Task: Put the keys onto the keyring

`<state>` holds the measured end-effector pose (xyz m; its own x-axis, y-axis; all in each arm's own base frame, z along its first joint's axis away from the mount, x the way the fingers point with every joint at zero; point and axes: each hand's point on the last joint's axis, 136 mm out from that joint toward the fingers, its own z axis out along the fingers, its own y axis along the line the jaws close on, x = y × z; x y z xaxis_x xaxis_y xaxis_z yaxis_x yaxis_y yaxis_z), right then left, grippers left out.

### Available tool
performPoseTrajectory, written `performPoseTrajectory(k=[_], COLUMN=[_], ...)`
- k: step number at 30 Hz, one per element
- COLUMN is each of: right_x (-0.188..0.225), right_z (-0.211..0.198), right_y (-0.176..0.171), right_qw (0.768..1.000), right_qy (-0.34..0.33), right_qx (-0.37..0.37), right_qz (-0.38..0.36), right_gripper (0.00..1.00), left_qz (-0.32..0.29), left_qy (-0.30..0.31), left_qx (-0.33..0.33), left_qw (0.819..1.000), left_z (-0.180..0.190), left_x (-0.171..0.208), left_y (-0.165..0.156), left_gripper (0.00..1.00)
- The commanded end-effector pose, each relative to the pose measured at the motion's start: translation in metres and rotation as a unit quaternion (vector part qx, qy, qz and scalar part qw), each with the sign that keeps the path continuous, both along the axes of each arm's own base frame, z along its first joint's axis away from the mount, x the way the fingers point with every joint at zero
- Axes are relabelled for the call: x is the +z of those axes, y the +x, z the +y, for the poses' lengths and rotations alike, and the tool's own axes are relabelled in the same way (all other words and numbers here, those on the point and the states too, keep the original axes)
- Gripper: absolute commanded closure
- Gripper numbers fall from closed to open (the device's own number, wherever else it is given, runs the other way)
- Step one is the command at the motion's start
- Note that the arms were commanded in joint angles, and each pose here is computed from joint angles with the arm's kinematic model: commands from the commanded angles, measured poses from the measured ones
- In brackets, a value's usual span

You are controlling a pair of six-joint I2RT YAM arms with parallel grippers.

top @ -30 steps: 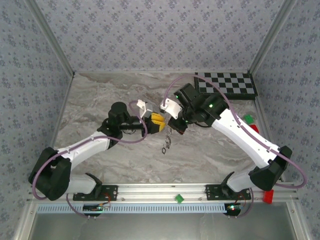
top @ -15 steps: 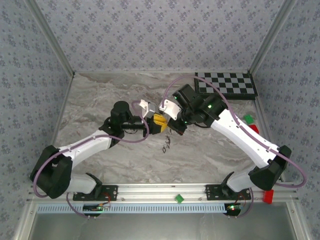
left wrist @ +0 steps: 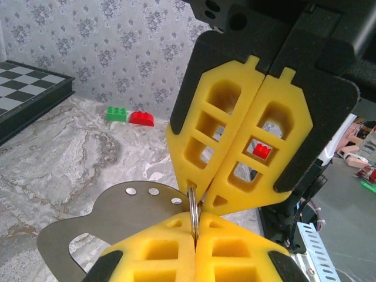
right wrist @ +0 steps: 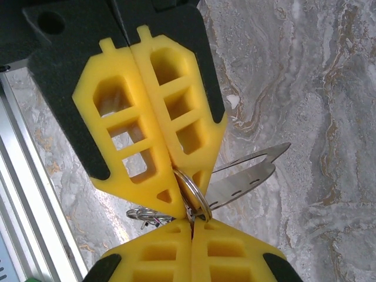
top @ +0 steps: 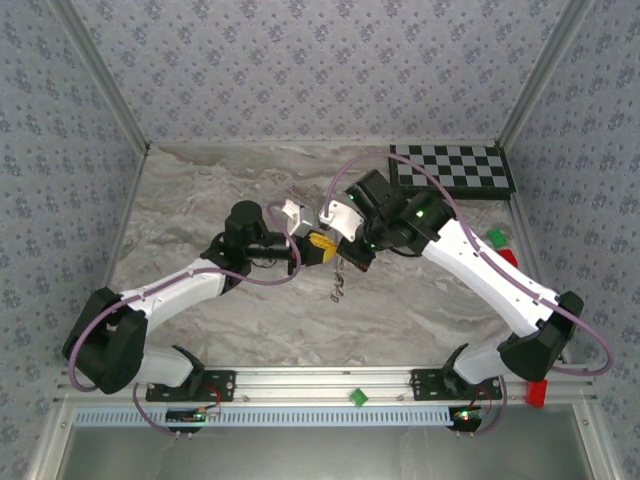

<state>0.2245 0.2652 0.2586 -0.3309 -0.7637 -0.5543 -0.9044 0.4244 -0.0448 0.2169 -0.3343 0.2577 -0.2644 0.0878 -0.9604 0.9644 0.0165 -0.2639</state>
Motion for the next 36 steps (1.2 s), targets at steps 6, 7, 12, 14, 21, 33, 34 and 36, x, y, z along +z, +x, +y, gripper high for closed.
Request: performPoseTrajectory(k=[6,7,12,14,21,33,34,36], right_x=[0.019,0.020,0.027,0.027,0.024,0.011,0.010,0.009], right_z=[-0.003,-0.005,-0.013,-0.015,-0.012,-0.013,-0.013,-0.013], right_y=[-0.005,-0.005,-0.004,-0.004,0.000,-0.006,-0.007,-0.007], right_qw=[0.996,0.995,0.987,0.987,0.988,0.992,0.992,0.992], right_qy=[0.073,0.083,0.116,0.119,0.113,0.100,0.101,0.103], right_qx=[-0.015,-0.019,-0.031,-0.034,-0.035,-0.030,-0.030,-0.030], right_qz=[-0.043,-0.055,-0.103,-0.103,-0.100,-0.069,-0.069,-0.070], right_gripper=[0.77,0.74,0.75,0.76,0.76,1.00,1.00,1.00], left_qz=[-0.033,-0.034,-0.041,-0.040,-0.041,-0.049,-0.050,-0.051], left_qy=[-0.036,-0.039,-0.055,-0.055,-0.057,-0.068,-0.070,-0.074], left_qx=[0.014,0.015,0.019,0.018,0.011,0.019,0.021,0.025], left_qw=[0.999,0.999,0.997,0.997,0.997,0.996,0.996,0.996], left_z=[-0.001,-0.001,0.002,0.002,0.002,0.005,0.006,0.007], left_x=[0.026,0.028,0.036,0.037,0.039,0.049,0.051,0.053], left_y=[0.001,0.001,-0.001,-0.002,-0.007,-0.008,-0.008,-0.008], left_gripper=[1.00,1.00,1.00,1.00,1.00,1.00,1.00,1.00])
